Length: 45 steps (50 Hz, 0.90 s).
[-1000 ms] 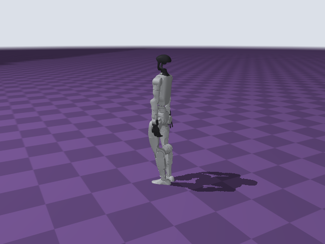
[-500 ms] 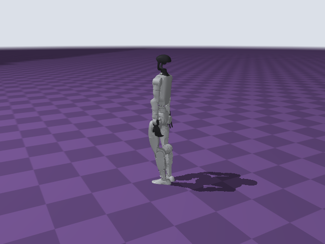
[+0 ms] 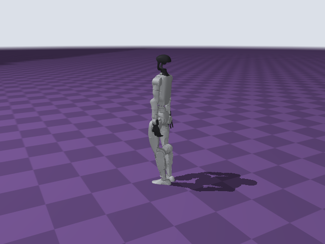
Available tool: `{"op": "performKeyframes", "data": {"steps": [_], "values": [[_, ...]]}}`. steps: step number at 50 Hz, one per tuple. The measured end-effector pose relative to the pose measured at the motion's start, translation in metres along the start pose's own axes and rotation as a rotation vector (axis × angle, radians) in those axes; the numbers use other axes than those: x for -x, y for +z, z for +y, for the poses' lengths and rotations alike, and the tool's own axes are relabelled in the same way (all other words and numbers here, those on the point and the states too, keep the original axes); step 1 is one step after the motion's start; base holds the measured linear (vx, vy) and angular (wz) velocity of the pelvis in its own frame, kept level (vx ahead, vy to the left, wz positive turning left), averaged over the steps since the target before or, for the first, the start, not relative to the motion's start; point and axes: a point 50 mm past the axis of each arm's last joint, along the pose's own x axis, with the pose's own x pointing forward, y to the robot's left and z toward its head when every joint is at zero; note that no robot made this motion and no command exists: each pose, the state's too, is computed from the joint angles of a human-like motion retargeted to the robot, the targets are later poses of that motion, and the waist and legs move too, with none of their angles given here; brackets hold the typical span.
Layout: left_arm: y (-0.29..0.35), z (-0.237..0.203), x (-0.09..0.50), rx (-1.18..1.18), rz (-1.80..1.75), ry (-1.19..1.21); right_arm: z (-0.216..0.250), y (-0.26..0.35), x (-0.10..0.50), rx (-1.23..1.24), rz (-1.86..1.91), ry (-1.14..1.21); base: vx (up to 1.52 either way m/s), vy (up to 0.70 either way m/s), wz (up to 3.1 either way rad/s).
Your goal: Upper body actions
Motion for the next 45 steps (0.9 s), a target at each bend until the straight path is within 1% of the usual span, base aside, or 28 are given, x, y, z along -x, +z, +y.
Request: {"op": "performKeyframes", "data": {"steps": [45], "values": [[-0.0011,-0.0005,-0.0001,0.010,0.002,-0.008,-0.0026,0.0003,0.0005,0.028,-0.001,0.000,0.00,0.00,0.00]]}}
